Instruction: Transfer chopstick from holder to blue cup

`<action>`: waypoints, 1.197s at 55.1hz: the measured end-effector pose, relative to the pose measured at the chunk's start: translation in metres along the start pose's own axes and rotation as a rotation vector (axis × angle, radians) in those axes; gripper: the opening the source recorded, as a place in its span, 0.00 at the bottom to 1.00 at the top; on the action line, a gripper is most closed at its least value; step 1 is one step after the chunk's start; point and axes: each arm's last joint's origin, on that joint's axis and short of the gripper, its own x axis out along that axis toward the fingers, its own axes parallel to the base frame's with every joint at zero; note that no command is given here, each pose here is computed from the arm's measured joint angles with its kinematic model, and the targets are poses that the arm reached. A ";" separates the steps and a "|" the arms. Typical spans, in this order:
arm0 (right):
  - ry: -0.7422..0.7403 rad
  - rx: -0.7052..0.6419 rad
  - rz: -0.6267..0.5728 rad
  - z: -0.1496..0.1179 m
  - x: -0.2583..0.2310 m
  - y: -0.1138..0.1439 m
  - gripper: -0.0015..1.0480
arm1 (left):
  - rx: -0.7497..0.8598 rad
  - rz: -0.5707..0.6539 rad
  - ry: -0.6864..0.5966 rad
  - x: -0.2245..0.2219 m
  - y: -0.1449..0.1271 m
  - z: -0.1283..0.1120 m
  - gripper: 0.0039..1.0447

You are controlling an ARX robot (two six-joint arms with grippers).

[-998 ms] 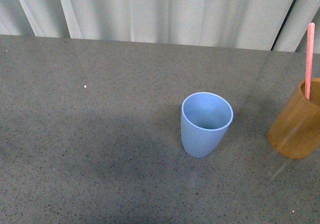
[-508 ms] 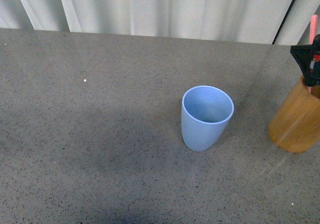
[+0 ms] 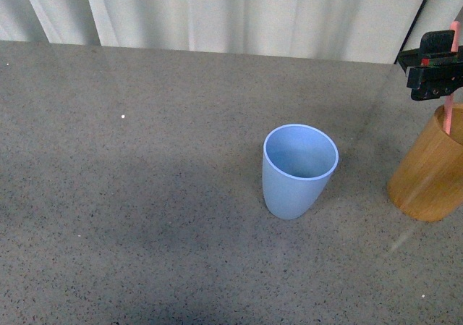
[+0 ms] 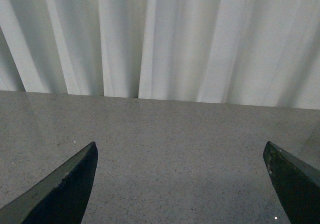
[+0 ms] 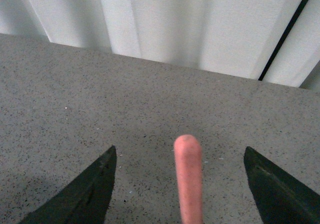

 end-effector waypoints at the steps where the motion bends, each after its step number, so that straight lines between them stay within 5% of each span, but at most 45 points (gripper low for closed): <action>1: 0.001 0.001 0.001 0.000 0.000 0.000 0.63 | 0.000 0.000 0.000 0.000 0.000 0.000 0.94; 12: -0.001 0.015 0.019 -0.001 0.004 0.006 0.35 | 0.000 0.000 0.000 0.000 0.000 0.000 0.94; 21: -0.020 0.010 0.014 0.004 0.000 0.008 0.01 | 0.000 0.000 0.000 0.000 0.000 0.000 0.94; 44: -0.218 -0.064 -0.003 0.069 -0.046 0.017 0.01 | 0.000 0.000 0.000 0.000 0.000 0.000 0.94; 56: -0.428 -0.125 0.057 0.128 -0.100 0.052 0.01 | 0.000 0.000 0.000 0.000 0.000 0.000 0.94; 66: -0.450 -0.130 0.139 0.129 -0.101 0.085 0.01 | 0.000 0.000 0.000 0.000 0.000 0.000 0.94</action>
